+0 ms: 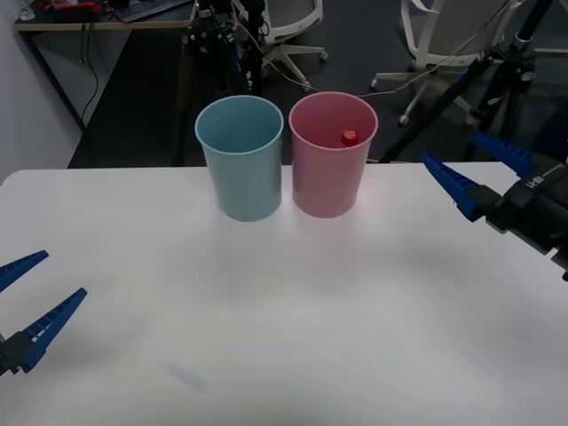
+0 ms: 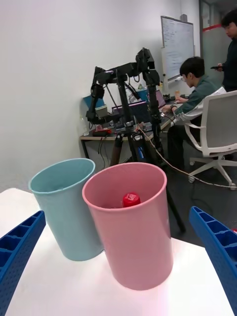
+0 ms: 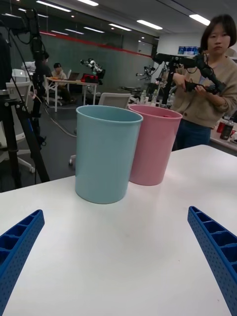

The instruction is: Grasp the object on the table and drop it into the matching bin: aluminum can to the light blue bin, PET bottle to the pink bin.

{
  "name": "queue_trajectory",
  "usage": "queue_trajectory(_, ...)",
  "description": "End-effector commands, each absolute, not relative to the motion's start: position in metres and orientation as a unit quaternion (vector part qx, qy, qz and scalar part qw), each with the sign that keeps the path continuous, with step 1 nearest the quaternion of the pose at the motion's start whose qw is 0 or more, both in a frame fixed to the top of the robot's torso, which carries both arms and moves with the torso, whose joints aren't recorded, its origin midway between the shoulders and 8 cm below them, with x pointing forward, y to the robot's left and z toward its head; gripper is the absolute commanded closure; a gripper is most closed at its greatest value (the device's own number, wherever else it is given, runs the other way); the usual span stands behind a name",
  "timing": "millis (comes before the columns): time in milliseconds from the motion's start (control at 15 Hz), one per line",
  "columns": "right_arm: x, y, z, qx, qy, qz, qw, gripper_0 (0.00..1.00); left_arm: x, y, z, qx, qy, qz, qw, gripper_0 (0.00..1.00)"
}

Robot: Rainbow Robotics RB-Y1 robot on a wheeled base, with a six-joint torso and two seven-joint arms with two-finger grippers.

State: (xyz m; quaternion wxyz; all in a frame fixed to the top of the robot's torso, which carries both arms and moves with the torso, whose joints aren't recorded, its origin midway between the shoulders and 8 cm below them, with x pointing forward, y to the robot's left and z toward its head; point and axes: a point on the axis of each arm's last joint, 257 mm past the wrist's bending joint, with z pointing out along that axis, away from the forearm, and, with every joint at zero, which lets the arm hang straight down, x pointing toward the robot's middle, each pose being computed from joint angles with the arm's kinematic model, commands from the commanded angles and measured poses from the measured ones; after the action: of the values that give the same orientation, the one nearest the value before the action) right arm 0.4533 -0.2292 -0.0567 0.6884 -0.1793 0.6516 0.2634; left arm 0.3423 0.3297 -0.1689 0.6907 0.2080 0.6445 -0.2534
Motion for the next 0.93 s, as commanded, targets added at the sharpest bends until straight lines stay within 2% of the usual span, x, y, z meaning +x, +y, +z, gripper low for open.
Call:
queue_trajectory(67, 0.442, -0.231, -0.074, -0.181, 0.651, 0.275, 0.684, 0.00, 0.342, 0.330, -0.169, 0.208, 0.645, -0.253, 0.691, 0.00)
queue_trajectory(467, 0.413, -0.229, -0.127, -0.237, 0.661, 0.276, 0.657, 0.00, 0.342, 0.330, -0.169, 0.208, 0.645, -0.253, 0.691, 0.00)
queue_trajectory(933, 0.404, -0.224, -0.144, -0.248, 0.662, 0.264, 0.657, 0.00, 0.342, 0.330, -0.169, 0.208, 0.645, -0.253, 0.691, 0.00)
